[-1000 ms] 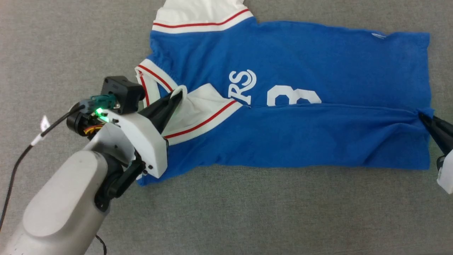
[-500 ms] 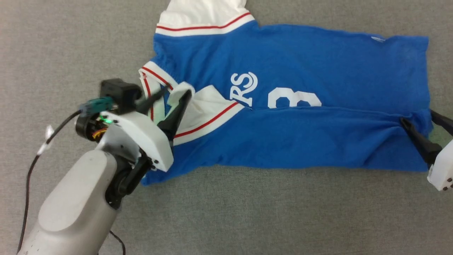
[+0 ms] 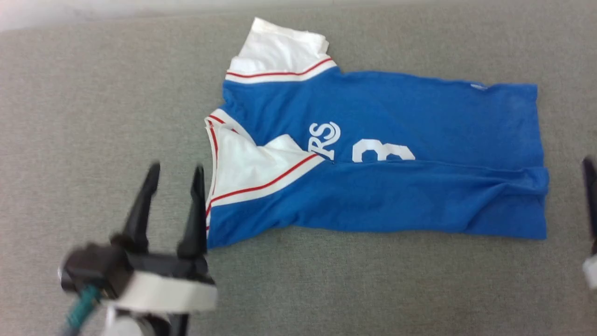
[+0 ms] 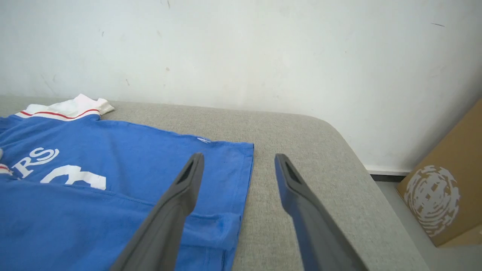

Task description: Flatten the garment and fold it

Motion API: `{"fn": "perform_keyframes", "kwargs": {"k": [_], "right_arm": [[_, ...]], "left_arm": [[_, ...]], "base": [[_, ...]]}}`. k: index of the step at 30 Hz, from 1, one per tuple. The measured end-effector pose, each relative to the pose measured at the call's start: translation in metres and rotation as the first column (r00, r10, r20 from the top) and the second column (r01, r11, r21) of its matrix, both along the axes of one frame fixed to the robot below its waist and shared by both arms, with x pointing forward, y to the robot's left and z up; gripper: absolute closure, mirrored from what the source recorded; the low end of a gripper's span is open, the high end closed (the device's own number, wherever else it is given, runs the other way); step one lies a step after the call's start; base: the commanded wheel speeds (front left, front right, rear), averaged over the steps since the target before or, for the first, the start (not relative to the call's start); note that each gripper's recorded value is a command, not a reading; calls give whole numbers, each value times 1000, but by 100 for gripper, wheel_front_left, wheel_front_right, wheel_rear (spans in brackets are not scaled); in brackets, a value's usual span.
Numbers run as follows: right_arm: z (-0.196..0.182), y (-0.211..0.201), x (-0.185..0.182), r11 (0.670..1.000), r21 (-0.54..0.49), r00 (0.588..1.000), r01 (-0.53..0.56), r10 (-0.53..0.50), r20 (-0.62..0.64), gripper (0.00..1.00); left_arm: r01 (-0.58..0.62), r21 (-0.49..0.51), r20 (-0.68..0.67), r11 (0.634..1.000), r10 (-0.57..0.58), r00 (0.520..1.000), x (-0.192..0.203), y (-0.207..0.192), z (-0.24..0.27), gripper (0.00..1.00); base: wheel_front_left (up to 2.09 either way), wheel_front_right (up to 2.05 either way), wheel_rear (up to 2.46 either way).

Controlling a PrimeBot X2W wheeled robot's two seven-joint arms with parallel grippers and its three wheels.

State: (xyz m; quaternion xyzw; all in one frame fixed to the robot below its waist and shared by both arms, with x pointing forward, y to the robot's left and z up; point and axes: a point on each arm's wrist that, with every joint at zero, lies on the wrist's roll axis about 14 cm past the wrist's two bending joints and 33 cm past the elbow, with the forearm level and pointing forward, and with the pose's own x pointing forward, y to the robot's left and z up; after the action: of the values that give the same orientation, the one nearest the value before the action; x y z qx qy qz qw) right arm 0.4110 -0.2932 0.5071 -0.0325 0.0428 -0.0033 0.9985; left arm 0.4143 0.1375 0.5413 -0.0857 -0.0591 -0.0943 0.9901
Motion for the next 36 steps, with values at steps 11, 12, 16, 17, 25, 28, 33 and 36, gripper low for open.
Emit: {"fn": "perform_keyframes", "kwargs": {"k": [11, 12, 16, 17, 25, 28, 33, 36], "right_arm": [[-12, 44, -46, 997, 50, 998, 60, -60, -3, 0], [-9, 44, -45, 997, 51, 998, 59, -59, 5, 0], [-3, 49, -42, 998, 38, 999, 43, -43, 10, 0], [-3, 50, -40, 999, 38, 999, 39, -39, 10, 0], [-19, 56, -32, 998, 57, 999, 25, -23, -42, 0], [-29, 52, -32, 998, 56, 997, 40, -36, -73, 0], [-39, 49, -35, 997, 58, 993, 54, -48, -104, 0], [-39, 50, -34, 998, 54, 994, 43, -37, -106, 0]], "left_arm": [[-98, 25, -101, 995, 100, 990, -45, 3, -36, 0], [-82, 43, -128, 996, 87, 988, -47, 3, -43, 0], [44, 147, -317, 988, 5, 948, -44, -3, -78, 0], [73, 176, -350, 982, -7, 937, -40, -3, -83, 0], [196, 242, -614, 950, -7, 789, -24, -1, -131, 0], [206, 241, -685, 948, 15, 729, -27, 1, -147, 0], [193, 212, -737, 958, 27, 675, -27, 1, -159, 0], [177, 180, -752, 968, 19, 659, -26, -1, -161, 100]], "base": [[0, 0, 0], [0, 0, 0], [0, 0, 0], [0, 0, 0], [0, 0, 0], [0, 0, 0], [0, 0, 0], [0, 0, 0]]}}
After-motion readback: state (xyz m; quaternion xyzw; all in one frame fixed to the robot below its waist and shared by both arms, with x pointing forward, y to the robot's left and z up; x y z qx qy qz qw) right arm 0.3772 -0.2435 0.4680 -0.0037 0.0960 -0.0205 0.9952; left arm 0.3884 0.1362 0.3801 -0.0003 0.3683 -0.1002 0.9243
